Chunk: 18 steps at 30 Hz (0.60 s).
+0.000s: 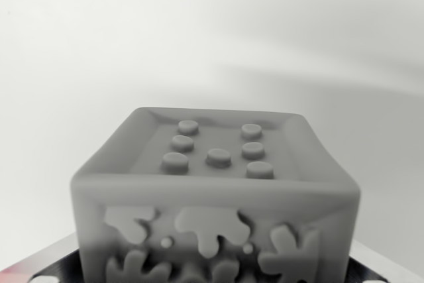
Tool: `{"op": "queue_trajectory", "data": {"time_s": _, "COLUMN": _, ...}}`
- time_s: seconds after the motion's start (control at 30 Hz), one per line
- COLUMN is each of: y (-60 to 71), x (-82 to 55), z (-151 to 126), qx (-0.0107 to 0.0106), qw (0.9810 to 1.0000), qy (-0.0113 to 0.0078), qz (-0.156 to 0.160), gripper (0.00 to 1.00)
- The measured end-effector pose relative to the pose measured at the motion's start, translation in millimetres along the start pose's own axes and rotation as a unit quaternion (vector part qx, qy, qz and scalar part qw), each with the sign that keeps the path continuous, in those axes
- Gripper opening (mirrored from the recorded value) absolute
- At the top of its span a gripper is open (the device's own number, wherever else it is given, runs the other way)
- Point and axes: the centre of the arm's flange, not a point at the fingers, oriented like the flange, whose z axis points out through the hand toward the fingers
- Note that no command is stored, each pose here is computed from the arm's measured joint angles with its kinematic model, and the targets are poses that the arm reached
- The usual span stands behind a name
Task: Destack cube
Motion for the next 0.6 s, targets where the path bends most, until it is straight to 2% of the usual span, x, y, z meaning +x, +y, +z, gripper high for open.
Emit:
{"op": "queue_trajectory", "data": {"time_s": 0.53, "y": 27.9, "x": 6.0, "z": 6.5, "qx": 0.0001, "qw": 0.9999, "qy": 0.0002, "qz": -0.011, "gripper": 0.00}}
{"op": "queue_trajectory", "data": {"time_s": 0.57, "y": 29.4, "x": 6.4, "z": 7.0, "qx": 0.0002, "qw": 0.9999, "qy": 0.0003, "qz": -0.011, "gripper": 0.00}}
{"op": "queue_trajectory", "data": {"time_s": 0.6, "y": 30.4, "x": 6.8, "z": 8.0, "qx": 0.0005, "qw": 0.9999, "qy": 0.0012, "qz": -0.011, "gripper": 0.00}}
